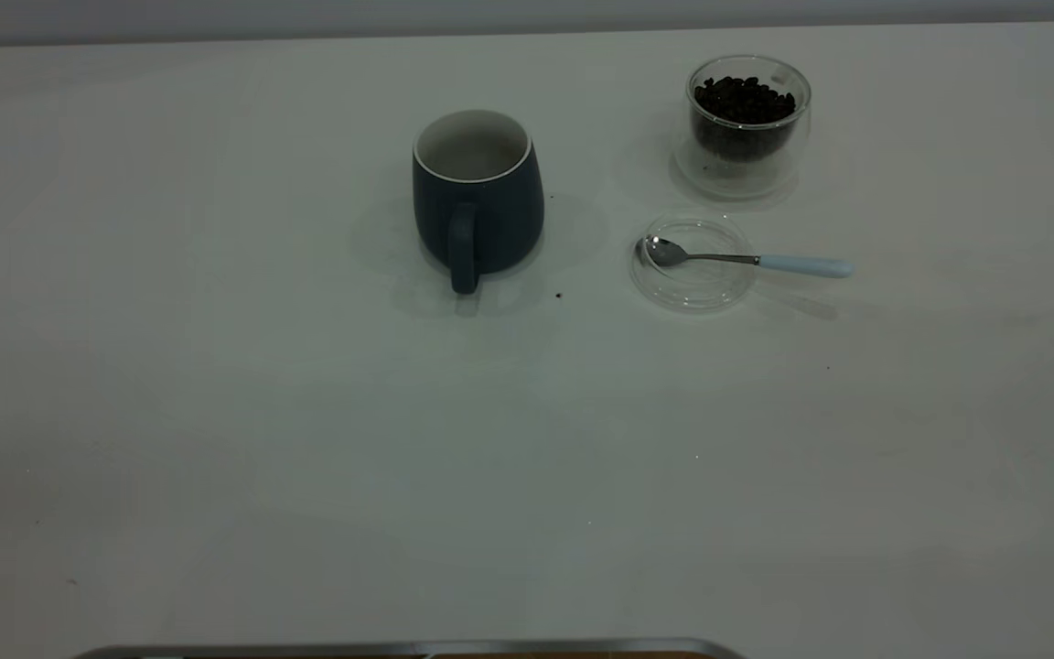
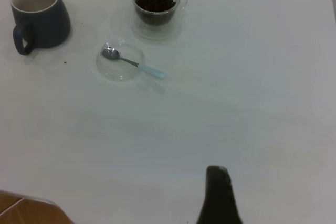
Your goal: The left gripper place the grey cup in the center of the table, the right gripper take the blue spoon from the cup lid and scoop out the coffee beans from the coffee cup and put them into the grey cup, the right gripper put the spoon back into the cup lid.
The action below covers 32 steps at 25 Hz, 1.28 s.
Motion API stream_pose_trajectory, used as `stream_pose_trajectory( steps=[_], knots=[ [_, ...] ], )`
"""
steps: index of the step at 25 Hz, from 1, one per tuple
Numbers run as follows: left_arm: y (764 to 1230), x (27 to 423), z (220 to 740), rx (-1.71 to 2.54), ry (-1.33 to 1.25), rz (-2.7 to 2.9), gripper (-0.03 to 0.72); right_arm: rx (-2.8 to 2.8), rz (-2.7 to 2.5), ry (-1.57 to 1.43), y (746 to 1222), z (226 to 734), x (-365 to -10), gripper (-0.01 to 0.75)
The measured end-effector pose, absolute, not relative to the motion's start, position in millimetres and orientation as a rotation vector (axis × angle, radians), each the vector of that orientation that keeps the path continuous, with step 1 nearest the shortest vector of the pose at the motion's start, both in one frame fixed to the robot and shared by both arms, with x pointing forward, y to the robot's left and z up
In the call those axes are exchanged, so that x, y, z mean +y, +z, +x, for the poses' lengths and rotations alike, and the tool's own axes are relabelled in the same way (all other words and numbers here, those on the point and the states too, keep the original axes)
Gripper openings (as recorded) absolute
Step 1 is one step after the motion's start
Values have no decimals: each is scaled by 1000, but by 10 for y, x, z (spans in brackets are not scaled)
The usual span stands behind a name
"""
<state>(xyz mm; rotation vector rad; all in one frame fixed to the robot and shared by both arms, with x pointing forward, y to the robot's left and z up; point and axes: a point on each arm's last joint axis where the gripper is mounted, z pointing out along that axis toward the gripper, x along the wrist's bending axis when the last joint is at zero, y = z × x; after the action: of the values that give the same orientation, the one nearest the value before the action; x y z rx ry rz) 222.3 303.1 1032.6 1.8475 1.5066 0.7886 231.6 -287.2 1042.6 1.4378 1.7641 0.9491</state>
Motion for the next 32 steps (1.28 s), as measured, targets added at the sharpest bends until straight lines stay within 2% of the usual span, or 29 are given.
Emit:
stream_pose_trajectory(
  steps=[32],
  knots=[
    [10326, 3031, 2223, 1506, 789, 1849, 567, 1623, 1587, 898, 10414, 2322, -2975, 591]
  ],
)
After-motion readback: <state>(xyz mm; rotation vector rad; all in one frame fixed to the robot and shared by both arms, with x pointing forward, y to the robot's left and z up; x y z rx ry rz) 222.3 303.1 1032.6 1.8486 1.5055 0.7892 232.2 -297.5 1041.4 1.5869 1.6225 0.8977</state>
